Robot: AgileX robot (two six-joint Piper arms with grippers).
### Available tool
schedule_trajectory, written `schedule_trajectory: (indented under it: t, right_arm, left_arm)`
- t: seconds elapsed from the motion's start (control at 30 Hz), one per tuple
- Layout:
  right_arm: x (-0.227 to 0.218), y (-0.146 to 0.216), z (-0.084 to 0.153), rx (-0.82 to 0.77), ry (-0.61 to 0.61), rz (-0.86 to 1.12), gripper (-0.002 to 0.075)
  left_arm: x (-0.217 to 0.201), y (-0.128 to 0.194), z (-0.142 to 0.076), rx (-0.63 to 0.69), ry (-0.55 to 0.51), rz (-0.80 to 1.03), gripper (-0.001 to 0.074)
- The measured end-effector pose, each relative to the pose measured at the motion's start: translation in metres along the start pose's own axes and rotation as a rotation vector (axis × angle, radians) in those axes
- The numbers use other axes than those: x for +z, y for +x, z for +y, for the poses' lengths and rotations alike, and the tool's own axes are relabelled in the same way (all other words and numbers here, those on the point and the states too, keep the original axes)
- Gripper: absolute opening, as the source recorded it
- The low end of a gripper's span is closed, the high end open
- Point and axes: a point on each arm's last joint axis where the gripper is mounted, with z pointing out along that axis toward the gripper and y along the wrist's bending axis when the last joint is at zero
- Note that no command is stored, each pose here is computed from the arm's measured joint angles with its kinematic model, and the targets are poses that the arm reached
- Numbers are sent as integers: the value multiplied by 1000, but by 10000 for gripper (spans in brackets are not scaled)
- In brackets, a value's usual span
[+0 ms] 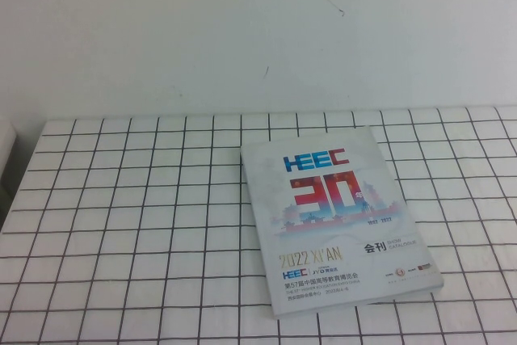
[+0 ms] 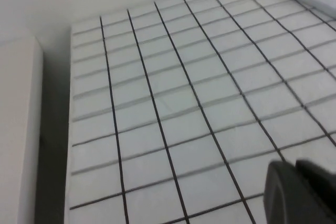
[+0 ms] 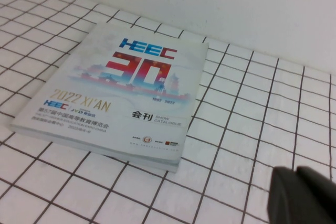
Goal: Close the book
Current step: 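Close the open booklet and leave it lying on the table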
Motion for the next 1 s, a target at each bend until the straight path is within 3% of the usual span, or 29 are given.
schedule_trajectory:
  t: [0.4, 0.67, 1.0]
  right_arm:
    - [0, 0, 0, 4, -3, -1, -3]
    - [0, 0, 0, 4, -3, -1, -3]
    - [0, 0, 0, 4, -3, -1, -3]
  left_arm:
    - [0, -1, 1, -4, -10, -21, -4]
    - [0, 0, 4, -252, -49, -21, -4]
    - [0, 0, 5, -227, -59, -19, -4]
